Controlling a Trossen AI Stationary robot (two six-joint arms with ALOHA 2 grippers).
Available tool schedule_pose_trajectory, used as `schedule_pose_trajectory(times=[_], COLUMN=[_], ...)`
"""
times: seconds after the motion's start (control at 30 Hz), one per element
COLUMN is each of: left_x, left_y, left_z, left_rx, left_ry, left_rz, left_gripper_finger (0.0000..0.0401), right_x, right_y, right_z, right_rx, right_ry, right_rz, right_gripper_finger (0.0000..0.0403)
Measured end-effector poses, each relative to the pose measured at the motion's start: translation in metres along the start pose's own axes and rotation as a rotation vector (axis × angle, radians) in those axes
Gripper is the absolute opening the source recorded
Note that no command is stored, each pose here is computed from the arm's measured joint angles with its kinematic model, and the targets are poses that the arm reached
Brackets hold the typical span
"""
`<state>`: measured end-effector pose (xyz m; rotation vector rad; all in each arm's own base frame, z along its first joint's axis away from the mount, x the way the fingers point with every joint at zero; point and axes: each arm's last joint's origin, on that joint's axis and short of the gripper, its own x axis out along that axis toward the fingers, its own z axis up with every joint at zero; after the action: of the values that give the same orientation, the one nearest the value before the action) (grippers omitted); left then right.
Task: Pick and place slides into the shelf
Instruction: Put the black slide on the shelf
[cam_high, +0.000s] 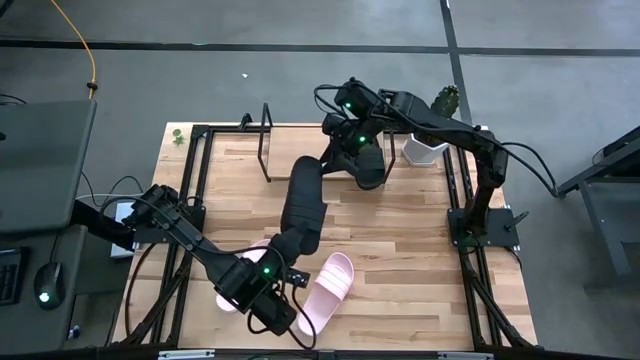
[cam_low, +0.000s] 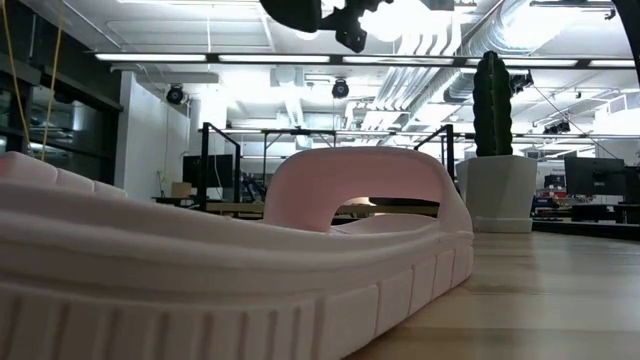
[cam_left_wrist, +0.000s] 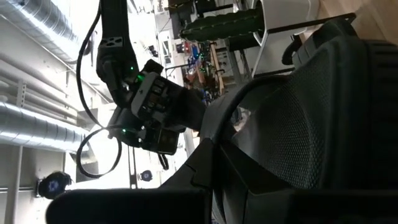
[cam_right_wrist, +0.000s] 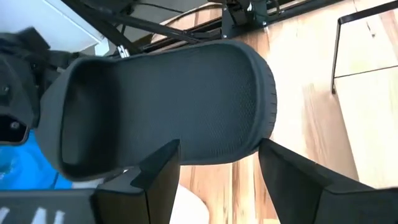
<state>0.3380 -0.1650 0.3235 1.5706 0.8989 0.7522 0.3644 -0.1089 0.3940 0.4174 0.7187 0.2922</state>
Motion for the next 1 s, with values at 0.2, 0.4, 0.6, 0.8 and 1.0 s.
schedule_pose_trajectory(times=[0.2,0.4,0.6,0.8,1.0], left_x=[0.001,0.000,0.000,0.000,0.000], left_y=[0.004,0.008,0.012,0.012,0.012], left_z=[0.006,0.010,0.014,0.014,0.014], left_rx=[0.019,0.014,0.008,0.006,0.009], left_ry=[0.005,0.001,-0.002,-0.002,-0.002], left_rz=[0.002,0.002,-0.002,-0.003,-0.002], left_gripper_finger=[0.0000,0.0000,0.0000,0.0000,0.0000], right_x=[-0.004,0.003,0.013,0.021,0.022], right_y=[-0.005,0.004,0.002,-0.004,-0.004], right_z=[0.001,0.001,0.000,-0.001,-0.001], right_rx=[0.026,0.002,0.012,-0.009,-0.029], right_ry=[-0.017,-0.004,0.020,0.035,0.030], right_rz=[-0.005,0.023,0.047,0.065,0.064], right_gripper_finger=[0.0206,0.0206,0.0214,0.0240,0.0220])
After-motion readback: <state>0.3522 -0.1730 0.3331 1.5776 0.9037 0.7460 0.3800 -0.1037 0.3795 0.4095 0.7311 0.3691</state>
